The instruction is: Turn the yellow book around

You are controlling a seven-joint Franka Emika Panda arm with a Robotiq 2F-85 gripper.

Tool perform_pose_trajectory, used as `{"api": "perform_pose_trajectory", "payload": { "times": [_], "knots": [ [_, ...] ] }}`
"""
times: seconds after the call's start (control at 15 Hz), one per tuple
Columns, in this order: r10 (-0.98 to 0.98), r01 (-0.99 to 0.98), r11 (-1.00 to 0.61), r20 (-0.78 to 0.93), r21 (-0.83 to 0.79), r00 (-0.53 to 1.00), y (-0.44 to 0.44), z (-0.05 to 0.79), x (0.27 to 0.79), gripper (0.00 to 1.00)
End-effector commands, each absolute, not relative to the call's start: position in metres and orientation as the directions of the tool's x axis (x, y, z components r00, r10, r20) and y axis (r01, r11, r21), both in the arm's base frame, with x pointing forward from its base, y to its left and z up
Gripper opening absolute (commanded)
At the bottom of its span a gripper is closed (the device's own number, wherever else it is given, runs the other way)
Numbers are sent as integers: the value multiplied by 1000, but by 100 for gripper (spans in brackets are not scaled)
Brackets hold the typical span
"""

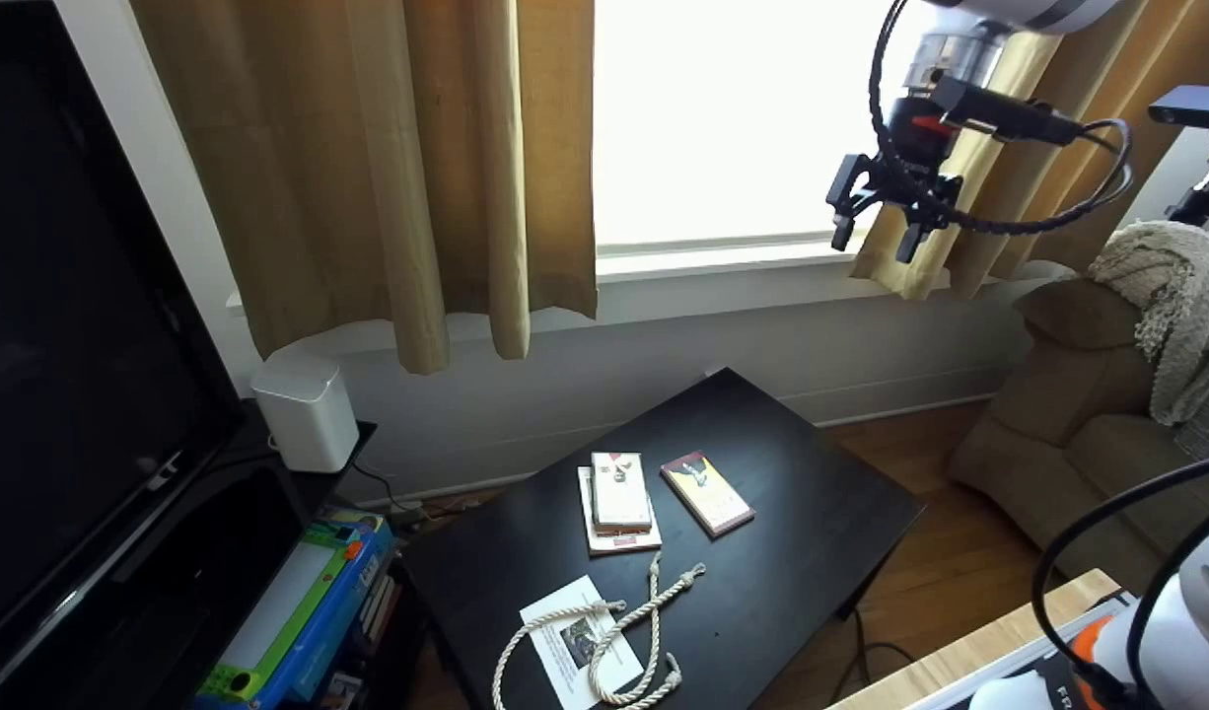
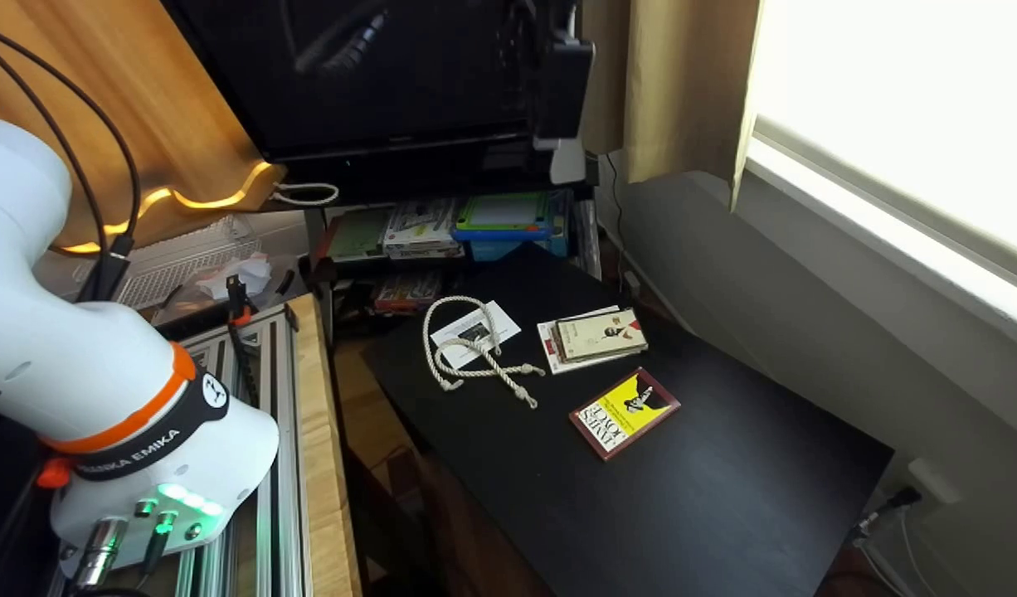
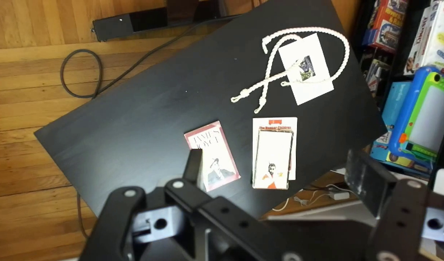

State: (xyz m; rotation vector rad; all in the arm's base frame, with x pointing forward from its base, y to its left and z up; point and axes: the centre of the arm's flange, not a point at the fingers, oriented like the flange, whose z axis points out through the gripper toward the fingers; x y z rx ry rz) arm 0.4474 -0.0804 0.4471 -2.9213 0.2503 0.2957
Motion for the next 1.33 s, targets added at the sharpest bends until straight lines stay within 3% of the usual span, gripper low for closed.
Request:
{"api": "perform_pose_trajectory", "payload": {
  "times": [0.0,0.67,0.73,1.27],
  "knots": [
    [-89,-125,-979,-215,-161,973,-66,390,472,100],
    [29,23,-998,-96,-64,995,-22,226,511,100],
    [3,-6,-996,-104,-86,995,-25,256,505,100],
    [12,4,-997,-100,-76,995,-21,229,511,100]
  ]
}}
